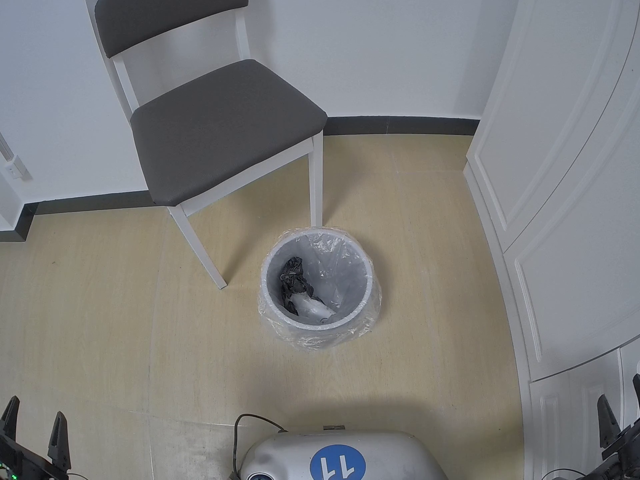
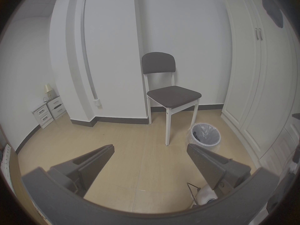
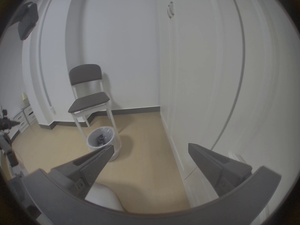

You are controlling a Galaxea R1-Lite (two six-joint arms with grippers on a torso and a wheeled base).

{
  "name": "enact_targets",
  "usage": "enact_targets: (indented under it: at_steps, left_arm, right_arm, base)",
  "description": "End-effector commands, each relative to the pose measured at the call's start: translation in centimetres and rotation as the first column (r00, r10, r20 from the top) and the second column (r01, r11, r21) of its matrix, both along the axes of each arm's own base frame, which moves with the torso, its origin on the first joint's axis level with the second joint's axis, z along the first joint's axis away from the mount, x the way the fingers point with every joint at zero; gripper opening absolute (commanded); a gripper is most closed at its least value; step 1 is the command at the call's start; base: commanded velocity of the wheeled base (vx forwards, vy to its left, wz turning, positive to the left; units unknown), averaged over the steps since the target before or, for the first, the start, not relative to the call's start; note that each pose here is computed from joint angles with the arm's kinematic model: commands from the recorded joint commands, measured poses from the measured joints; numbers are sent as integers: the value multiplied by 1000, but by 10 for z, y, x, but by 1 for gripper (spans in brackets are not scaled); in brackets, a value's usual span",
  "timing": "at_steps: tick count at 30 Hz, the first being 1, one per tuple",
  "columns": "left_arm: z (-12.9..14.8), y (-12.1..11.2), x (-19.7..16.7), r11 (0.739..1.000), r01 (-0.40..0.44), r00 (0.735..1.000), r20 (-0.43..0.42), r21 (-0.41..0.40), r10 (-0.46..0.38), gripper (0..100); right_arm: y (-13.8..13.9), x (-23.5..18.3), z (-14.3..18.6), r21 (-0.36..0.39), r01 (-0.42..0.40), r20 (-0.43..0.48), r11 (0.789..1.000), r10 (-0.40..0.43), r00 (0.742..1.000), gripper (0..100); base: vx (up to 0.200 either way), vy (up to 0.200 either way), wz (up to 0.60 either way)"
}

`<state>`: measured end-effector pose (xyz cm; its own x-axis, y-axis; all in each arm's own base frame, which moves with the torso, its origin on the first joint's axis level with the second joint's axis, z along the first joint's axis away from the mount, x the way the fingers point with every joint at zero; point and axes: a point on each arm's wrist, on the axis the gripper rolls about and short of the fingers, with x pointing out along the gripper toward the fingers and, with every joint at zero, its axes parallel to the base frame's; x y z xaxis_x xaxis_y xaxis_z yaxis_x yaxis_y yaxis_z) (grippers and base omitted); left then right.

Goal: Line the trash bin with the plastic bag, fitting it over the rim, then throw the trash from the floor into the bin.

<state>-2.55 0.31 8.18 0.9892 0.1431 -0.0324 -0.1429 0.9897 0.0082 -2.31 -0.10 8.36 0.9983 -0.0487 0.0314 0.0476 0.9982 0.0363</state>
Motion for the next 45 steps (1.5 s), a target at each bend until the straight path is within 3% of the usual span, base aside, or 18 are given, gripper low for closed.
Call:
enact_targets:
  at_steps: [1,10,13,15,18,20,23,28,31,45]
  left_arm:
    - [1,0,-1,1000,-1,1000,19,-19,1,100]
    - [0,0,-1,1000,-1,1000,14,-22,1,100]
    - [1,1,-1,995,-61,998,22,77,60,100]
    - [1,2,0,995,-73,997,35,68,71,100]
    - [-1,-1,1,997,39,998,50,-70,-35,100]
    - [-5,-3,2,989,137,990,43,-47,-135,100]
    - [-6,-4,3,983,173,984,25,56,-175,100]
    - [-6,-4,3,983,179,983,27,37,-180,100]
    - [-6,-3,3,989,145,989,39,-41,-143,100]
    - [-6,-3,3,990,142,989,31,-7,-141,100]
  right_arm:
    - [1,0,-8,-37,-39,-27,999,38,999,100]
    - [1,0,-7,-17,-33,-23,999,33,999,100]
    - [1,0,-7,-15,-33,-23,999,33,999,100]
    - [1,0,-7,-14,-33,-23,999,33,999,100]
    - [1,0,-7,-15,-33,-25,999,33,999,100]
    - [1,0,-7,-17,-33,-25,999,33,999,100]
    - [1,0,-8,-17,-33,-26,999,33,999,100]
    - [1,0,-8,-17,-36,-26,999,36,999,100]
    - [1,0,-7,-17,-39,-25,999,39,999,100]
    - [1,0,-8,-9,-38,-26,999,38,999,100]
  base:
    - [0,0,0]
    - [0,0,0]
    - [0,0,0]
    - [0,0,0]
    - [0,0,0]
    - [0,0,0]
    - [0,0,0]
    - [0,0,0]
    - [0,0,0]
    - [0,0,0]
